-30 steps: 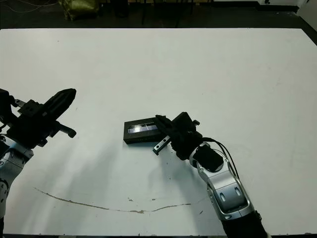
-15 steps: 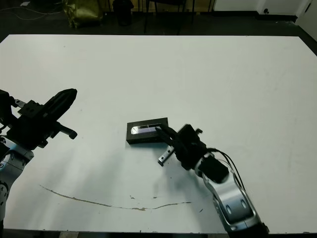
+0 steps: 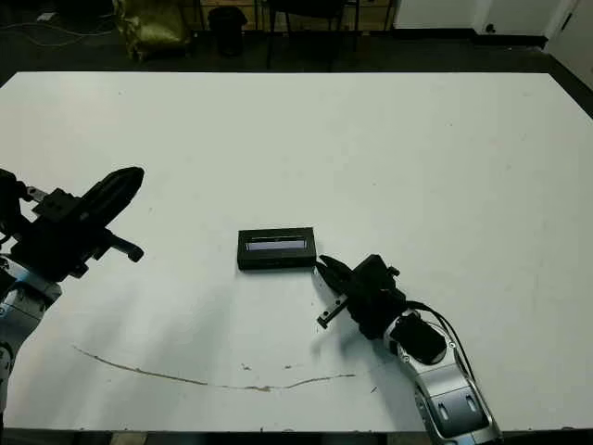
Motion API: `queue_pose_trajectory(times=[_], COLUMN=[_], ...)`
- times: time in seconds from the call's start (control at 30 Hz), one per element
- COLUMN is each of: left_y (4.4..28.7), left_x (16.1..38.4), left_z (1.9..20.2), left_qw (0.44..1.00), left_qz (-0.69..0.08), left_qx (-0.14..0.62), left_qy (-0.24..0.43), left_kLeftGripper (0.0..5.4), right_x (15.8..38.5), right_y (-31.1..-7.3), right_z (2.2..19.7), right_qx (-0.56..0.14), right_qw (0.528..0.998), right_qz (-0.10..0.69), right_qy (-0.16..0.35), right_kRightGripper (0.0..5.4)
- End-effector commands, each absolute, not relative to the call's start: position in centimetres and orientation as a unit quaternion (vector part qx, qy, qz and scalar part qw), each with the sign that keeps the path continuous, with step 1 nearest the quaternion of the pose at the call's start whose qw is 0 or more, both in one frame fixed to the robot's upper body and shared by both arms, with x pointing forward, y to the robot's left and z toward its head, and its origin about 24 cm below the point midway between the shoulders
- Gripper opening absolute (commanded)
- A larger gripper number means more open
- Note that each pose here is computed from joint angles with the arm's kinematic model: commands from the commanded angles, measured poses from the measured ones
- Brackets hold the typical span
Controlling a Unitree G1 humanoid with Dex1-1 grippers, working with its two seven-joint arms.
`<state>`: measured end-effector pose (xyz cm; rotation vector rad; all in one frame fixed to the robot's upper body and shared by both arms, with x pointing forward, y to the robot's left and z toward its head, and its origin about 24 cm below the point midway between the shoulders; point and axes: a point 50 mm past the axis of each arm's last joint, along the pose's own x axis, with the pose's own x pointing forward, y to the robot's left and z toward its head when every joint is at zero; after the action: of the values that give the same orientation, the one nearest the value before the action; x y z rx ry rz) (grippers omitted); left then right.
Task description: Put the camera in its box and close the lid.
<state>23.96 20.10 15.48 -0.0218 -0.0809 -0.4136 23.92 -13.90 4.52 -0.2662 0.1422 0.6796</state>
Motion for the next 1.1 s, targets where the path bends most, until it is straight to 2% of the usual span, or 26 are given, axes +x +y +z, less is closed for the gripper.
queue_pose_trajectory(times=[0.03, 0.2, 0.37, 0.6, 0.73, 0.9, 1.1], left_y=[20.4, 20.4, 20.5, 20.8, 21.2, 21.5, 21.2], left_x=[23.7, 23.7, 23.5, 23.0, 22.5, 21.9, 21.1], left_z=[14.9, 14.8, 14.7, 14.8, 14.9, 14.8, 14.0], left_qw=[0.979, 0.980, 0.981, 0.981, 0.981, 0.985, 0.991], left_qz=[-0.201, -0.198, -0.194, -0.192, -0.190, -0.167, -0.122], left_qx=[-0.004, -0.007, -0.003, -0.021, -0.033, -0.044, -0.048], left_qy=[-0.019, -0.016, -0.013, -0.013, -0.015, -0.022, -0.033], left_kLeftGripper=[0.01, 0.01, 0.01, 0.01, 0.01, 0.01, 0.01], right_x=[23.6, 23.9, 24.4, 23.8, 23.3, 22.5, 22.0], right_y=[-14.9, -15.1, -16.2, -19.2, -20.5, -20.3, -19.1], right_z=[2.7, 3.5, 6.0, 10.5, 11.9, 11.9, 9.7], right_qx=[-0.134, -0.113, -0.093, -0.119, -0.092, -0.042, -0.026], right_qw=[0.931, 0.937, 0.943, 0.942, 0.954, 0.976, 0.990], right_qz=[0.316, 0.315, 0.312, 0.309, 0.283, 0.214, 0.140], right_qy=[0.126, 0.103, 0.068, 0.060, 0.038, -0.019, -0.020], right_kRightGripper=[0.00, 0.00, 0.00, 0.00, 0.00, 0.00, 0.00])
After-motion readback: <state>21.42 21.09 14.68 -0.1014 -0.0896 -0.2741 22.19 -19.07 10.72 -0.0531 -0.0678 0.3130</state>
